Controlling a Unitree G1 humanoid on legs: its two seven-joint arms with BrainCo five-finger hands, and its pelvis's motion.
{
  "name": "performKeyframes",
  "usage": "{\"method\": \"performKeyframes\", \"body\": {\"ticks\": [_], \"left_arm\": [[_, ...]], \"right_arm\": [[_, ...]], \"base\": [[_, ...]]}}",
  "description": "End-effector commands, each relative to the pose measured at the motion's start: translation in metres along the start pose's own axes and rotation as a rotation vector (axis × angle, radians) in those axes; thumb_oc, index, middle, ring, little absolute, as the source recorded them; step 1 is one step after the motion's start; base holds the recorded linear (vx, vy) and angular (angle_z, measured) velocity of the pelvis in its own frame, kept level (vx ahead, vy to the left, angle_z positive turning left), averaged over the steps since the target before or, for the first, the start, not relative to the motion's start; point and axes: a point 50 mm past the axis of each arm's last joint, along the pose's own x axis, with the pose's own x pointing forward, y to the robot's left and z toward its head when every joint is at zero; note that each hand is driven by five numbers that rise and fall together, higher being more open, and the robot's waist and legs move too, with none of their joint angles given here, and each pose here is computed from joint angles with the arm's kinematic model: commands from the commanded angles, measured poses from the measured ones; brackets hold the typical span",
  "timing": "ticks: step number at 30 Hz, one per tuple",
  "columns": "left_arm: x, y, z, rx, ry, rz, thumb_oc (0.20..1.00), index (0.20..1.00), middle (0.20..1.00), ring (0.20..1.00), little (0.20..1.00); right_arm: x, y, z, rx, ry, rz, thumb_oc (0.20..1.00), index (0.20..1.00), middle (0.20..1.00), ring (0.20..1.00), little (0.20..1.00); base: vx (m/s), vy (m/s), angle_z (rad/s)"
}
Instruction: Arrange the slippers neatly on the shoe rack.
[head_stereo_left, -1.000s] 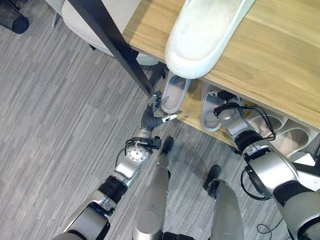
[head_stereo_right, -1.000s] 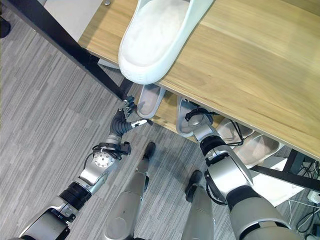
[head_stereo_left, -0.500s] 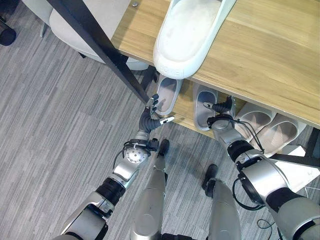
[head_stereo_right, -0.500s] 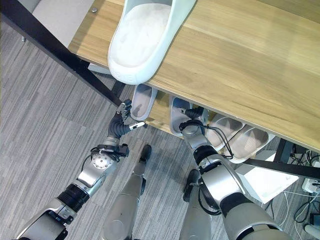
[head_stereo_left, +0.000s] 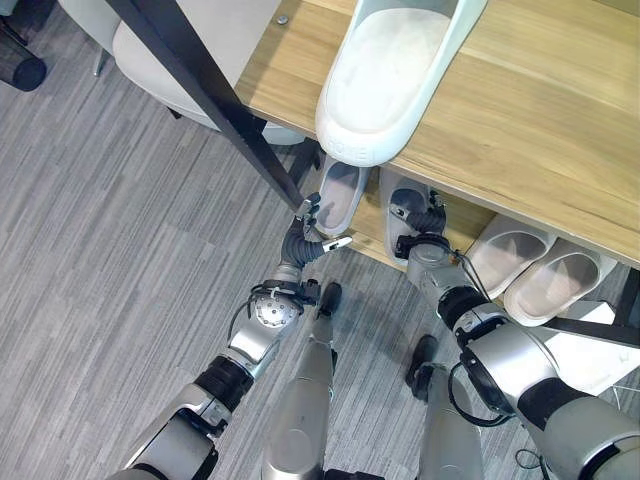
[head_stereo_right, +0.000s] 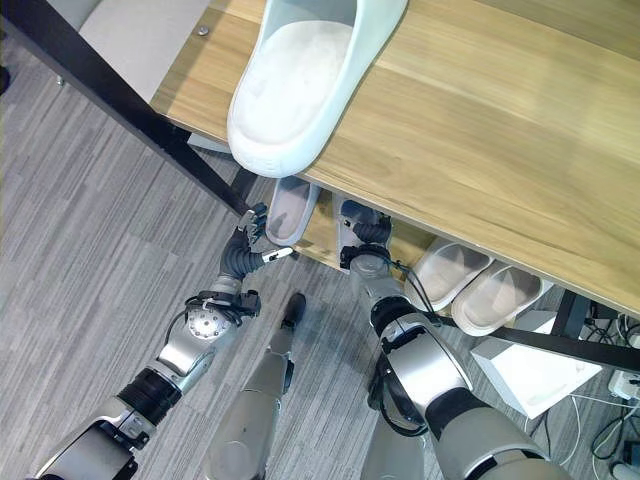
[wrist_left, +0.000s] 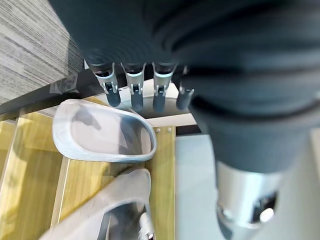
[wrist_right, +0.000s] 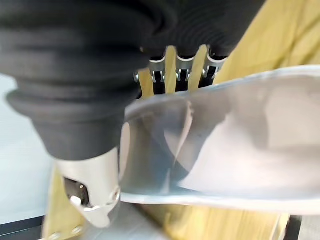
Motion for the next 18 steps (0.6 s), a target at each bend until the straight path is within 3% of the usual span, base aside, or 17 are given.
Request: {"method": "performKeyframes", "body": {"ticks": [1,11,18], "left_arm": [[0.015,-0.008,0.027,-0.011,-0.111,-0.041,1.000,1.000,1.000,1.000,1.000],[0.018,-0.001,0.024,-0.016,-0.080,0.001,1.000,1.000,1.000,1.000,1.000],[0.015,0.012,0.020,0.003,-0.071,0.042,1.000,1.000,1.000,1.000,1.000]], "right_arm": [[-0.013,0.043,0.037,0.230,-0.068,0.156,1.000,1.000,1.000,1.000,1.000],[-0.037,0.081,0.072,0.452,-0.106,0.303,1.000,1.000,1.000,1.000,1.000],[-0.030,0.058,0.071,0.311,-0.207,0.265,1.000,1.000,1.000,1.000,1.000]], "base": [[0.02,-0.012,0.08],[0.01,-0.001,0.02],[0.00,-0.002,-0.01]]}}
